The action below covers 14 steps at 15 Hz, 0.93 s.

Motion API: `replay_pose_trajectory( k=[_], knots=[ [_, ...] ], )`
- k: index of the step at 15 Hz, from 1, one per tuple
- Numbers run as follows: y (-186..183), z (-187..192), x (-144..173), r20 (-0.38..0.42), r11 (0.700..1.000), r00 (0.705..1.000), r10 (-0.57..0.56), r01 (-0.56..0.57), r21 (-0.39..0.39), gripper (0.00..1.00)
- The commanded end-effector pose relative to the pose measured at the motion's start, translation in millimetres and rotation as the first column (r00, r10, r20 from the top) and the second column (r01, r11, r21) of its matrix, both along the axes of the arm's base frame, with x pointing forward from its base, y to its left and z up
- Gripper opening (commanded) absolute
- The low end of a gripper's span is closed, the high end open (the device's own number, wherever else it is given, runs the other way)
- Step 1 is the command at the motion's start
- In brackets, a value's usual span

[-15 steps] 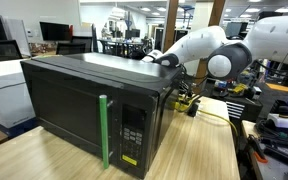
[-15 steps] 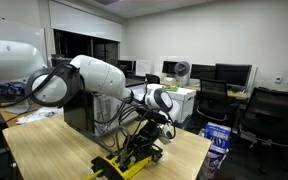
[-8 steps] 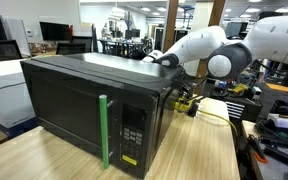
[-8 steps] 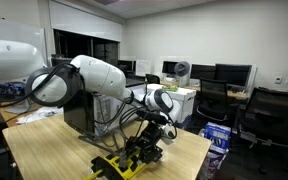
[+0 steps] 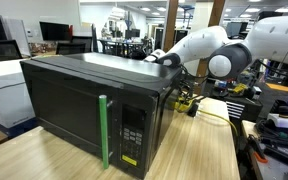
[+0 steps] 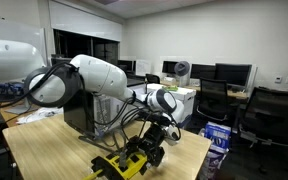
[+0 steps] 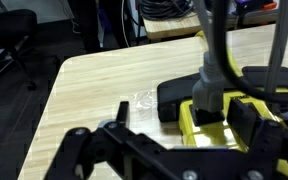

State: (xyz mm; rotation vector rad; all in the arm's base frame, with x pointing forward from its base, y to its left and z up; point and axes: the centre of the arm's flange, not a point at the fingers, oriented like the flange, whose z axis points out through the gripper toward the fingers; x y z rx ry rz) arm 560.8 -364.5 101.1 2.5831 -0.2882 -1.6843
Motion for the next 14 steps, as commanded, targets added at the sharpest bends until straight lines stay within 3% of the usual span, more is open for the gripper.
replay_pose_trajectory(
  k=[1, 5, 8, 10, 11, 14],
  knots=[
    [37.4, 10.5, -27.3, 0.173, 1.0, 0.985, 0.009, -0.007, -0.011, 1.0],
    [47.7, 37.5, -4.0, 0.319, 1.0, 0.947, 0.028, -0.028, -0.005, 1.0],
    [55.1, 59.8, 13.6, 0.453, 0.999, 0.89, 0.044, -0.036, -0.025, 1.0],
    [58.5, 74.1, 20.6, 0.488, 0.999, 0.872, 0.044, -0.035, -0.027, 1.0],
    [60.5, 85.0, 19.3, 0.472, 0.999, 0.88, 0.041, -0.045, -0.002, 1.0],
    [64.4, 117.3, 32.0, 0.501, 0.998, 0.865, 0.04, -0.054, 0.012, 1.0]
  ],
)
